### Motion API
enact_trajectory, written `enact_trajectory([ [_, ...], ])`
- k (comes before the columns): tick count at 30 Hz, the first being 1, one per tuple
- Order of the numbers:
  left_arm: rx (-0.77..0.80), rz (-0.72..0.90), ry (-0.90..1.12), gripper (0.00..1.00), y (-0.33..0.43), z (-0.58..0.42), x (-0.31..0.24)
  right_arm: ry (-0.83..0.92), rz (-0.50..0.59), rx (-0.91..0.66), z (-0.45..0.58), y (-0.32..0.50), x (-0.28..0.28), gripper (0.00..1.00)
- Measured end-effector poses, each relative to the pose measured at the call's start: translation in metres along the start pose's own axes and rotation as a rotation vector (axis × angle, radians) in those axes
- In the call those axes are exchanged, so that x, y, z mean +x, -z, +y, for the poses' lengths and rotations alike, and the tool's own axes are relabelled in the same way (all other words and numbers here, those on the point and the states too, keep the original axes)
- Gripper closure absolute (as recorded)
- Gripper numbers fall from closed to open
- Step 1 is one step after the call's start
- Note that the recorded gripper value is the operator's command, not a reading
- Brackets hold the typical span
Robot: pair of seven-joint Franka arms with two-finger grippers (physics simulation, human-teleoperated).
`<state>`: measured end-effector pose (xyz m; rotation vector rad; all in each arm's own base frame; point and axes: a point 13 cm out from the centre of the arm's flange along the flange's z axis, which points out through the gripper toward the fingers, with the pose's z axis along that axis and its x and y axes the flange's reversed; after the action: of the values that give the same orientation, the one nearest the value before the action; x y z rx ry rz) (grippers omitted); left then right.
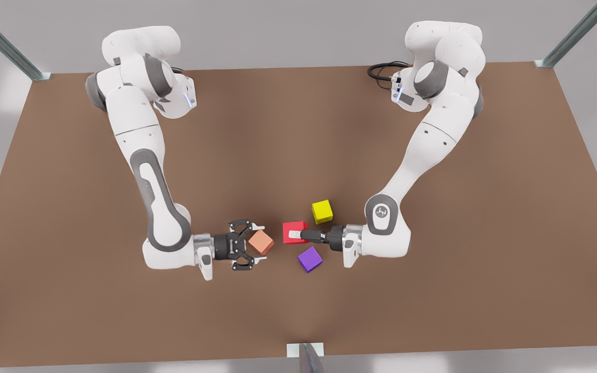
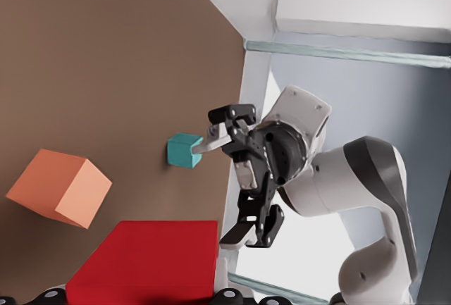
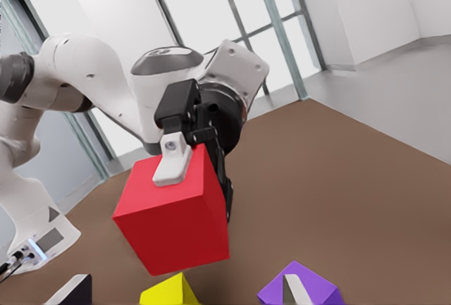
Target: Pick up red wooden cube and pass to hand red wooden cube and place in blue wooden cube
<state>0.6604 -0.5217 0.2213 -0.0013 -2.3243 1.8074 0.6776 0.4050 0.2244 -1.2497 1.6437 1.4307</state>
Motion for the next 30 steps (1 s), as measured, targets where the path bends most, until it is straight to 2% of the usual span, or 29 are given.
enact_trajectory([
  [11, 0.003, -0.008, -0.077, 0.33, 0.0, -0.002, -0.002, 0.16, -0.088, -0.003, 0.011, -0.037, -0.004, 0.0],
  [30, 0.02, -0.048, -0.116, 0.33, -0.017, -0.008, -0.003, 0.297, -0.116, -0.014, 0.024, -0.063, 0.003, 0.0],
])
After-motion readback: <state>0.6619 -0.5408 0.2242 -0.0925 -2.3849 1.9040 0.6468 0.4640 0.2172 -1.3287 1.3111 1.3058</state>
